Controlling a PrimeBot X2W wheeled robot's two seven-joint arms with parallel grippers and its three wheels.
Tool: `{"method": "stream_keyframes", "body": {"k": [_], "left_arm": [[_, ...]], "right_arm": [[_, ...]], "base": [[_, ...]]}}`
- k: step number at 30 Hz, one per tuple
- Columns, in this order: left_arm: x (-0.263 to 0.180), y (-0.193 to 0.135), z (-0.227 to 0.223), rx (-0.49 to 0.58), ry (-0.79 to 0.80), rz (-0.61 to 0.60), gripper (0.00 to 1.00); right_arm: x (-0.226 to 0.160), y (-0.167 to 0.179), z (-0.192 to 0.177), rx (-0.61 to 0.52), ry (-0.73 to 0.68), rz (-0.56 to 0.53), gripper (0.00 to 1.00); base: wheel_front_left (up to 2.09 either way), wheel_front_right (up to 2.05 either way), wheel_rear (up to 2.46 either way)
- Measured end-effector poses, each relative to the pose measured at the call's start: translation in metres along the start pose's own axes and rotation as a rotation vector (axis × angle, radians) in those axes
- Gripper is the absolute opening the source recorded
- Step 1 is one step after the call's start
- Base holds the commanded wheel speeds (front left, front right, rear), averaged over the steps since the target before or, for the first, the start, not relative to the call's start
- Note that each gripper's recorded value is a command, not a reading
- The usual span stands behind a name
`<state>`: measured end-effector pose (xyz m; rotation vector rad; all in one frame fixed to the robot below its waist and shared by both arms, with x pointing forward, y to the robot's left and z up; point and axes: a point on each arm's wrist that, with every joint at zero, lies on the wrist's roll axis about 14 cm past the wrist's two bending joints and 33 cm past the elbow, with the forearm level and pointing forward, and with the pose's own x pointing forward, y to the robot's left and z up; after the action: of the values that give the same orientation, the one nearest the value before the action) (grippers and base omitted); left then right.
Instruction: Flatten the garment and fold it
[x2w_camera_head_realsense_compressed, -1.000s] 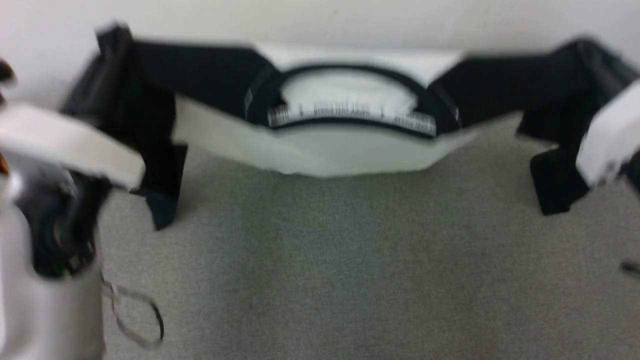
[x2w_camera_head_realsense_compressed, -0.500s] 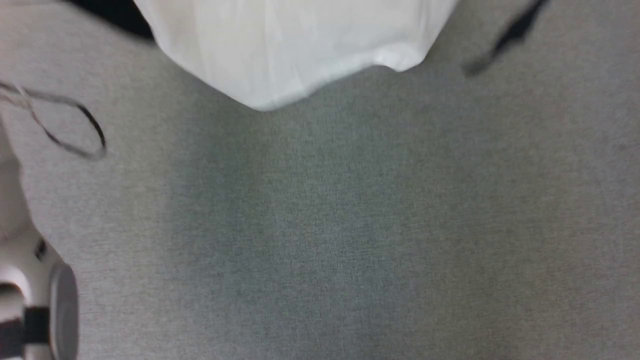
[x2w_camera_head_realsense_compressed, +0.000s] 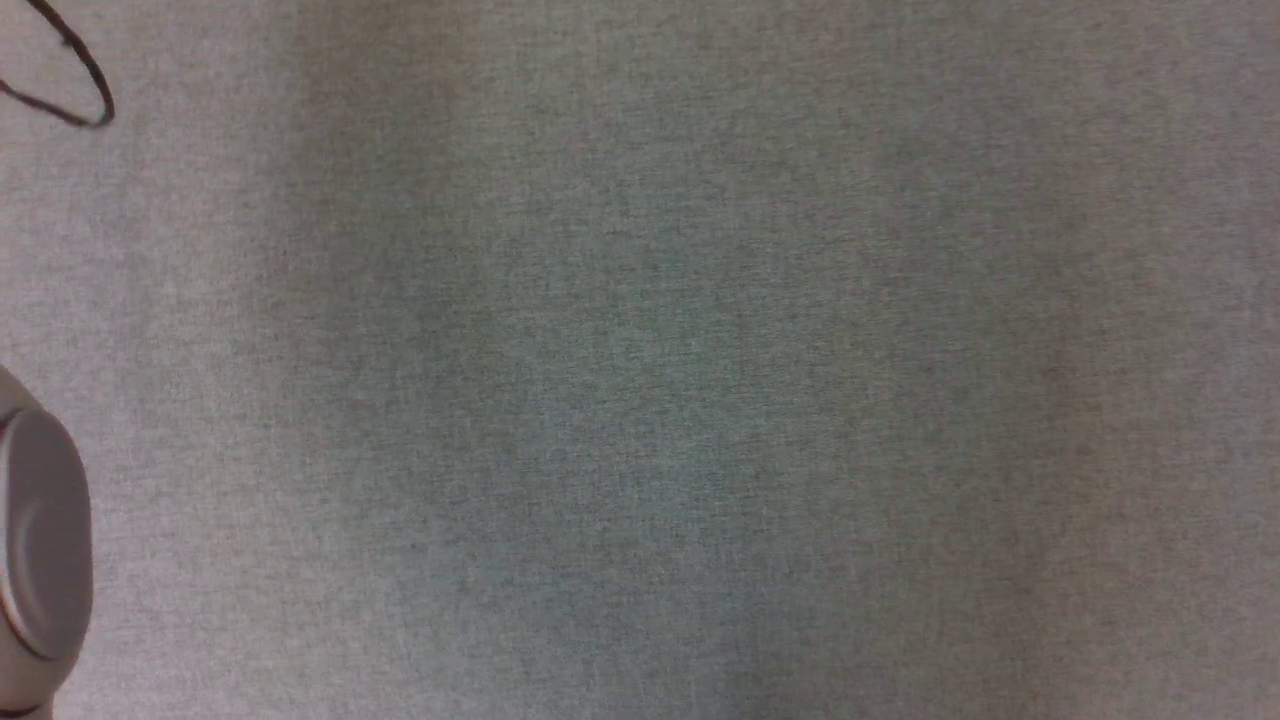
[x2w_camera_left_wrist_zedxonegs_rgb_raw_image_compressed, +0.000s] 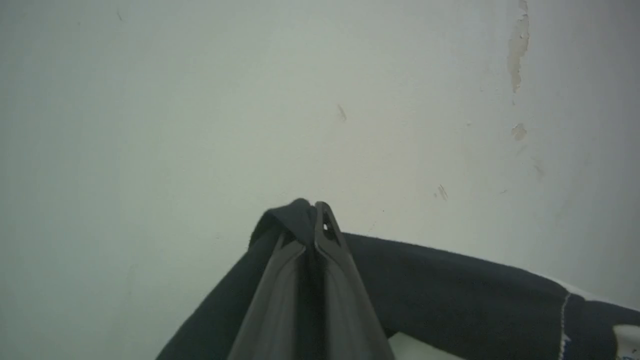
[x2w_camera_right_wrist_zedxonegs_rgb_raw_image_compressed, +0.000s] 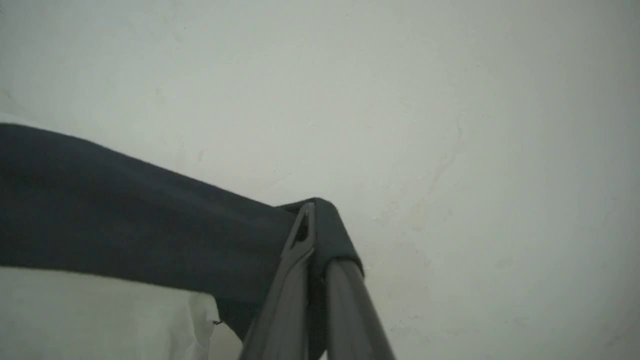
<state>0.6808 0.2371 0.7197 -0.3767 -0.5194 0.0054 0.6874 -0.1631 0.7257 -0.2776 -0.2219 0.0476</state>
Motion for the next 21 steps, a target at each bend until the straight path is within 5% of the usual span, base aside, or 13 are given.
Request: {"method": "stream_keyframes", "body": {"k": [11,21], "left_arm": [[-0.096,0.046,-0.106,0.07,0.377,0.053,0.0],[-0.256,0.067,-0.139,0.07,0.743,0.127,0.0]], "right_arm": [[-0.054,0.055,-0.142,0.136,0.359,0.15,0.0],[-0.176,0.087,-0.198,0.253,0.625,0.273,0.0]], "base": [[0.0,0.0,0.0],[0.0,0.0,0.0]]}}
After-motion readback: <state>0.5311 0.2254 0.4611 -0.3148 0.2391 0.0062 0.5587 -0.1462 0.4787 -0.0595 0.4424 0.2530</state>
